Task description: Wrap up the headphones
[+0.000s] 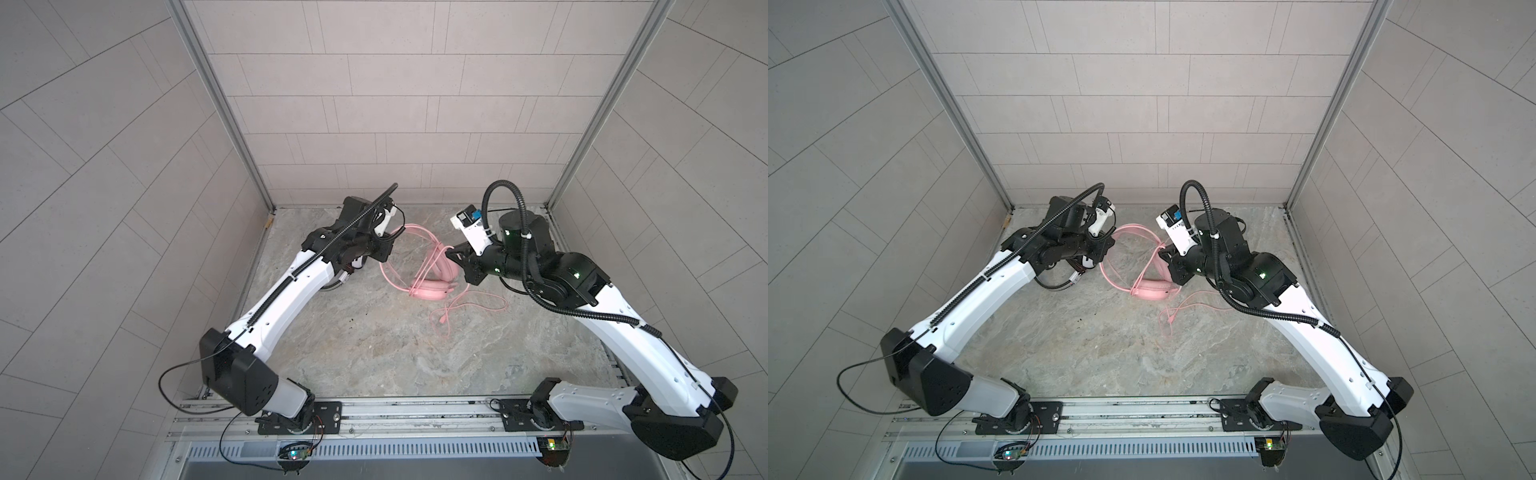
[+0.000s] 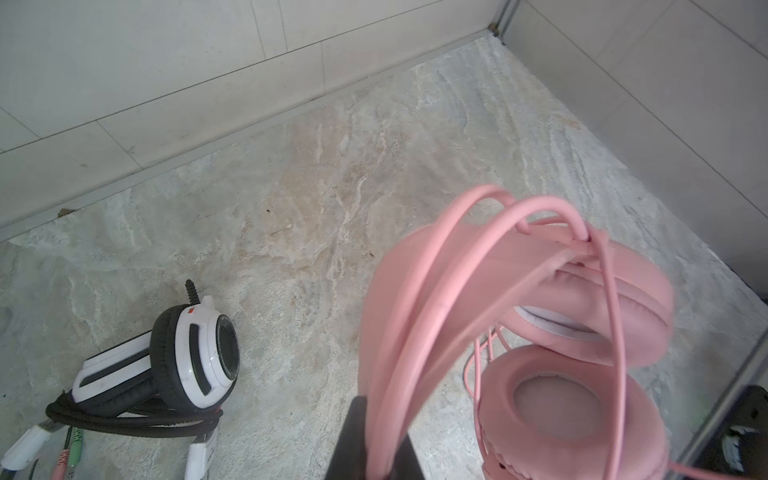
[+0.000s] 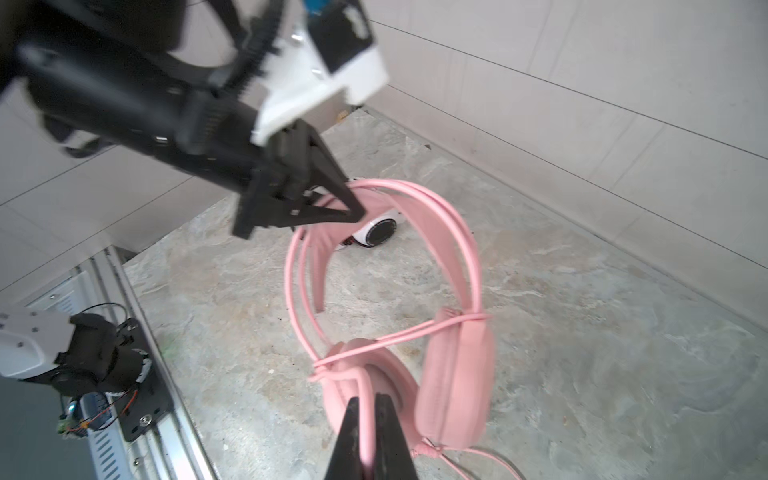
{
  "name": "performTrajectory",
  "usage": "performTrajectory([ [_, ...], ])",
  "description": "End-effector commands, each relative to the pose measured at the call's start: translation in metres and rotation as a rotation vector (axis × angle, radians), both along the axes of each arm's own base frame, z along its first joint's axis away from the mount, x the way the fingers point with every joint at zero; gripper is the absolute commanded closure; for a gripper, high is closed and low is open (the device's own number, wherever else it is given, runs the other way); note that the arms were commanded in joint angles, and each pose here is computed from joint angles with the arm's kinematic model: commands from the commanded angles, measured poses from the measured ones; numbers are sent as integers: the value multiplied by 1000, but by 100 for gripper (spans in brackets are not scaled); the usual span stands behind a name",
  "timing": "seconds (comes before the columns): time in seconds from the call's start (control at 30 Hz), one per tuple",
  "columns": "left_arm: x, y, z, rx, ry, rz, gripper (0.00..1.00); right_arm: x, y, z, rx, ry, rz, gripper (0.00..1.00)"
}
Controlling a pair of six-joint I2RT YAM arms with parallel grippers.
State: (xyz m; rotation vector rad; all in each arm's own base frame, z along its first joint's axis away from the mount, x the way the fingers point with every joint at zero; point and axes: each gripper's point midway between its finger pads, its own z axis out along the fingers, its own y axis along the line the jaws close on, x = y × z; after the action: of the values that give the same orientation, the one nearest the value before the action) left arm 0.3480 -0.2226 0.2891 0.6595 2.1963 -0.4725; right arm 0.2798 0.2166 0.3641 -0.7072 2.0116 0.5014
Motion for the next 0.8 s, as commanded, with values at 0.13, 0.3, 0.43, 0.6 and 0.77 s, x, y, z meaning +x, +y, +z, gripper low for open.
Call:
performTrajectory([
  [0.13,-49,-9,22,-69,-35,-209,100,28,-46,-1,-73,-26,-133,100],
  [0.3,-63,-8,19,-65,0,-250,100,32,-56,-10,-140,-20,-162,100],
  [0.43,-78,-16,19,-113,51,-317,100,33,-56,-9,-143,-53,-157,100],
  [0.6,-96,-30,20,-192,151,-413,100,35,-43,-1,-81,-85,-106,100],
  [0.77,-93,-28,16,-173,164,-384,100,23,-19,14,18,-99,17,100],
])
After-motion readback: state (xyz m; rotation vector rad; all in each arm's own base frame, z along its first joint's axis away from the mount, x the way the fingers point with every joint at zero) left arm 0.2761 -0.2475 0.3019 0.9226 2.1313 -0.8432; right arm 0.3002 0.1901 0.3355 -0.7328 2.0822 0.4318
